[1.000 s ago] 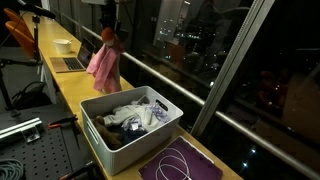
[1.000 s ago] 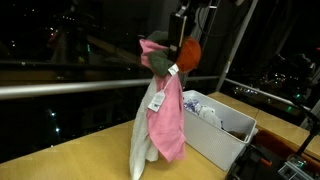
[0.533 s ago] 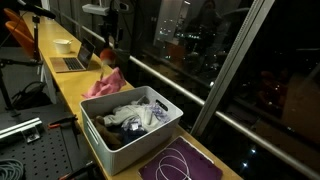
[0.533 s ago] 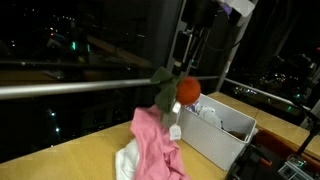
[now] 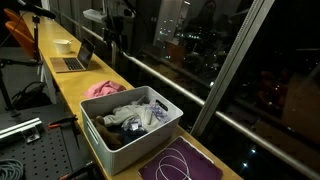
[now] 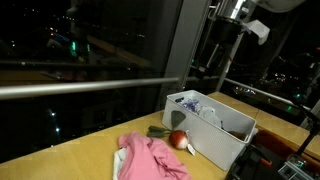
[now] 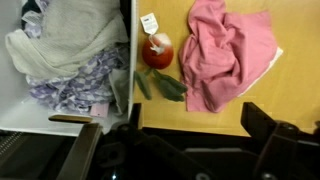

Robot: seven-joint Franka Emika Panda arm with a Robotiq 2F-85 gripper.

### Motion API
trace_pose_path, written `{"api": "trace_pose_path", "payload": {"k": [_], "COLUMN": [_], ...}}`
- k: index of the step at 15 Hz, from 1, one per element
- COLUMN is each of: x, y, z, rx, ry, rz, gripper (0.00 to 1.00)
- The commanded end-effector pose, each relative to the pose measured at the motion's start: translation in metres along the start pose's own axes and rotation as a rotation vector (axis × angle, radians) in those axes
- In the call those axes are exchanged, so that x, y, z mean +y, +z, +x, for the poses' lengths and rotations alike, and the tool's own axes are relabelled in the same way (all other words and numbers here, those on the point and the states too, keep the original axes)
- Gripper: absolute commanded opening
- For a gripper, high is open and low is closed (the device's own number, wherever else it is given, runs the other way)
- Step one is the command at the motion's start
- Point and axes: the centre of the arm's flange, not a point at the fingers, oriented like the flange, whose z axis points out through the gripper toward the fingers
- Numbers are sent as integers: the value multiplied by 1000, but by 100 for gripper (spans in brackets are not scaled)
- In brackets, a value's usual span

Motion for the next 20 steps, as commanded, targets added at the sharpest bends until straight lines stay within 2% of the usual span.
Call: {"api": "trace_pose_path", "payload": {"k": [1,5,10,16,20], "x": [75,144,196,238,241], "y": [25,67,123,229,305], "z": [-38,-37,-3,48,49], "rx": [26,49,72,5,-101], "ry": [94,158,179,244,308], "rz": [-8,-73,-133,-97,12], "gripper": [100,100,100,100,100]}}
